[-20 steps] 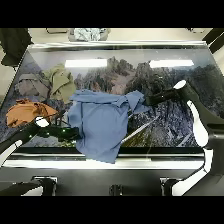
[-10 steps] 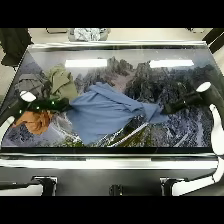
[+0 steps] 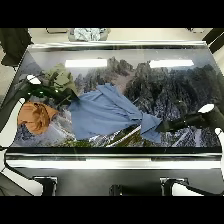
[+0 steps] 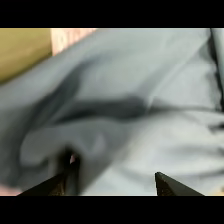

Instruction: Fold the shirts.

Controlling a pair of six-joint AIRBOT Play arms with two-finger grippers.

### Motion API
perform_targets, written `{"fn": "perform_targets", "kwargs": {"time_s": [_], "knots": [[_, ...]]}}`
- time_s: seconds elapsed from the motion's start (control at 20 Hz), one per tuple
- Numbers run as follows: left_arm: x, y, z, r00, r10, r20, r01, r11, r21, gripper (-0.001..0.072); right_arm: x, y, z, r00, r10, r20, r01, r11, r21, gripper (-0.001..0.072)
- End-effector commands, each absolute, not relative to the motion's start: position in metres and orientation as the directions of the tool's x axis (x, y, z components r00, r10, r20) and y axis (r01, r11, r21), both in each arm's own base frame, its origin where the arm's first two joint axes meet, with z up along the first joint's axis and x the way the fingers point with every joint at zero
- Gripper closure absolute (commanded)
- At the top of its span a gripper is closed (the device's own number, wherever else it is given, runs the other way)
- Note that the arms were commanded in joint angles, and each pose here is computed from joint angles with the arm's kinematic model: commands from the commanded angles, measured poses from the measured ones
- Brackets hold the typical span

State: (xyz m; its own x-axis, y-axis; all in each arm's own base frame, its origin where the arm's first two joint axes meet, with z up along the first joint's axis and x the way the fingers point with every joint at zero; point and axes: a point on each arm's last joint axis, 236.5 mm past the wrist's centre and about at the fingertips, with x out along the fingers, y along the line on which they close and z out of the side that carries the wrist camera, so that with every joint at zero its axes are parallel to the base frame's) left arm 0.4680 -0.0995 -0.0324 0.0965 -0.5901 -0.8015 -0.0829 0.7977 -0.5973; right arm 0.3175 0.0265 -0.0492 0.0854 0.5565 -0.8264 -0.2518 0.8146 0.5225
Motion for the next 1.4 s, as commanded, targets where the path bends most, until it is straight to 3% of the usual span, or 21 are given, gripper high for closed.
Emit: {"fn": "perform_targets", "kwargs": {"time_s": [0.0, 0.05, 0.2, 0.4, 0.5, 0.9, 0.95, 1.05, 1.1, 1.15, 1.2, 1.25, 1.3, 1.35], "knots": [[0.425, -0.072, -0.013, -0.043, -0.546, -0.836, -0.064, 0.837, -0.543, 0.0060, 0.360, 0.014, 0.002, 0.258, 0.507, -0.822, -0.308, 0.850, 0.427, 0.0077], [0.415, -0.062, -0.012, -0.040, -0.497, -0.867, -0.055, 0.867, -0.495, 0.0061, 0.381, 0.006, 0.022, 0.330, 0.477, -0.814, -0.302, 0.871, 0.388, 0.0126], [0.374, -0.078, -0.022, -0.051, -0.504, -0.862, -0.080, 0.863, -0.499, 0.0033, 0.414, -0.007, 0.040, 0.413, 0.439, -0.798, -0.294, 0.893, 0.340, 0.0131], [0.299, -0.129, -0.065, -0.124, -0.568, -0.814, -0.127, 0.823, -0.554, 0.0021, 0.383, 0.012, -0.011, 0.170, 0.563, -0.809, -0.284, 0.814, 0.507, 0.0017], [0.283, -0.148, -0.084, -0.121, -0.588, -0.800, -0.146, 0.808, -0.571, 0.0025, 0.364, 0.023, -0.023, 0.052, 0.621, -0.782, -0.301, 0.757, 0.580, 0.0014], [0.268, -0.173, -0.104, -0.147, -0.576, -0.804, -0.140, 0.817, -0.559, 0.0033, 0.358, 0.045, -0.060, -0.036, 0.601, -0.798, -0.335, 0.745, 0.577, 0.0003], [0.270, -0.175, -0.108, -0.144, -0.571, -0.808, -0.160, 0.819, -0.550, 0.0060, 0.355, 0.050, -0.068, -0.055, 0.599, -0.799, -0.334, 0.743, 0.580, 0.0003], [0.270, -0.176, -0.115, -0.148, -0.565, -0.812, -0.183, 0.822, -0.539, 0.0333, 0.347, 0.063, -0.076, -0.115, 0.611, -0.783, -0.335, 0.719, 0.609, 0.0005], [0.270, -0.176, -0.117, -0.151, -0.564, -0.812, -0.185, 0.823, -0.537, 0.0419, 0.343, 0.071, -0.079, -0.142, 0.611, -0.779, -0.344, 0.707, 0.618, 0.0009], [0.269, -0.176, -0.117, -0.152, -0.564, -0.812, -0.185, 0.823, -0.537, 0.0528, 0.343, 0.078, -0.081, -0.151, 0.607, -0.780, -0.357, 0.703, 0.615, 0.0038], [0.269, -0.176, -0.116, -0.153, -0.565, -0.811, -0.175, 0.823, -0.540, 0.0639, 0.346, 0.083, -0.082, -0.143, 0.599, -0.788, -0.373, 0.705, 0.603, 0.0119], [0.270, -0.176, -0.114, -0.155, -0.567, -0.809, -0.141, 0.823, -0.550, 0.0680, 0.350, 0.089, -0.084, -0.131, 0.593, -0.795, -0.388, 0.707, 0.591, 0.0419], [0.273, -0.177, -0.111, -0.148, -0.569, -0.809, -0.120, 0.822, -0.556, 0.0682, 0.352, 0.093, -0.084, -0.126, 0.590, -0.798, -0.399, 0.706, 0.585, 0.0657], [0.281, -0.178, -0.104, -0.126, -0.571, -0.811, -0.090, 0.821, -0.564, 0.0683, 0.356, 0.096, -0.080, -0.115, 0.592, -0.797, -0.415, 0.701, 0.580, 0.0665]]}}
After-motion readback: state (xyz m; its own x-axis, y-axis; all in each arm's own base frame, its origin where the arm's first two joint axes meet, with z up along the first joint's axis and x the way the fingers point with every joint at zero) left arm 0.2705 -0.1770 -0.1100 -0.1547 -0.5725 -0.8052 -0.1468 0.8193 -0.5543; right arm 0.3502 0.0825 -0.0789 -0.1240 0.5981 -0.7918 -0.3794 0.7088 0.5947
